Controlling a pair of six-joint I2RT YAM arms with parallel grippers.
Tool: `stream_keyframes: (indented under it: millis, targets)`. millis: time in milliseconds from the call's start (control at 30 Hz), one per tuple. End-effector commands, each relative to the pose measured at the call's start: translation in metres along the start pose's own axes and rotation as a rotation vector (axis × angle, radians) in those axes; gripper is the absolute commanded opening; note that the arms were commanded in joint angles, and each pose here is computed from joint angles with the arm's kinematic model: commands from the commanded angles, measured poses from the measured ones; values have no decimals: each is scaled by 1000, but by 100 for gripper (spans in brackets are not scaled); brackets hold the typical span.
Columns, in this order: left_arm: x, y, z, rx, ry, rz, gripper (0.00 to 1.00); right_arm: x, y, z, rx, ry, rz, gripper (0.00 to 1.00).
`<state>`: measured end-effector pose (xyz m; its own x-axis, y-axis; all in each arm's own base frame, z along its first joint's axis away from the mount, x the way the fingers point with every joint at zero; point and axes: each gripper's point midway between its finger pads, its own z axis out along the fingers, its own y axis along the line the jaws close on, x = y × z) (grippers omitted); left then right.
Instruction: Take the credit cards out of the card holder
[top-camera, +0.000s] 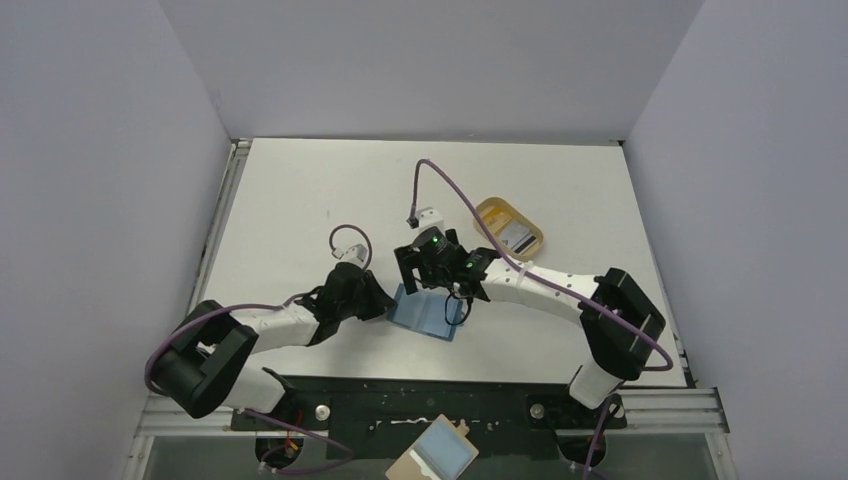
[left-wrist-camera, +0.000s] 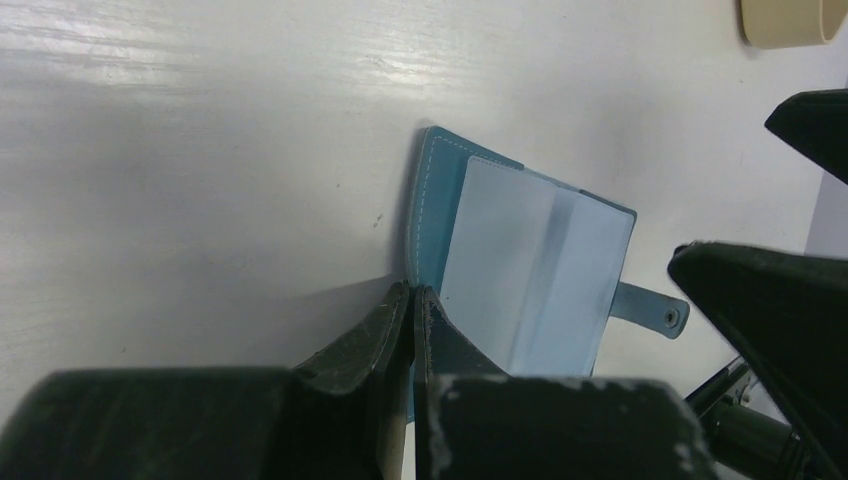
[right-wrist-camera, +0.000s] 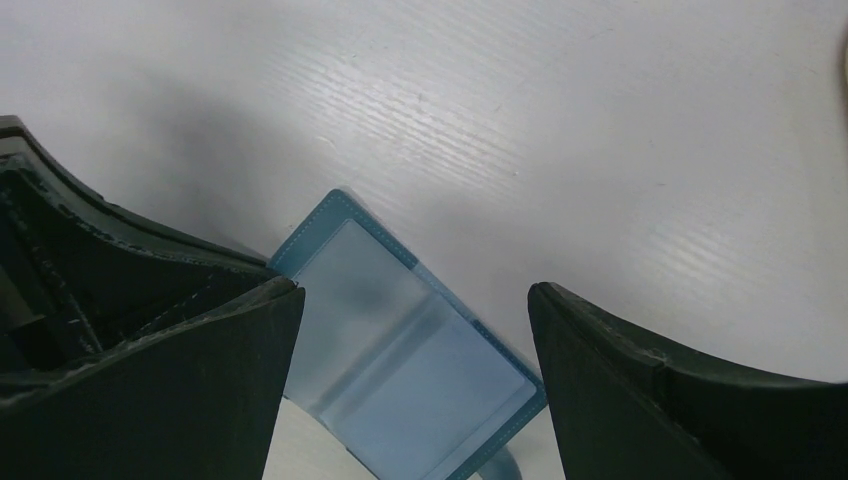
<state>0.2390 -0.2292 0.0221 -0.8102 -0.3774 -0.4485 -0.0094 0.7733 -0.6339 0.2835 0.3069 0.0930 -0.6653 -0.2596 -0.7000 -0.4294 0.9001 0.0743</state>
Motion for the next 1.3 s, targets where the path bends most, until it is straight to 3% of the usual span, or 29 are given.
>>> stream_keyframes:
  millis: [0,600,867,1267]
  targets:
    - [-7,-16,4,18,-20,23,0,-6,18,2,-7,-43,-10,86]
    - [-6,-20,-3,-6,-47,55,0,3,-12,1,38,-30,105,87]
    - [-5,-21,-2,3,-51,47,0,19,-29,13,87,53,97,87]
    - [-7,-24,-6,8,-63,57,0,15,-6,33,40,79,69,87]
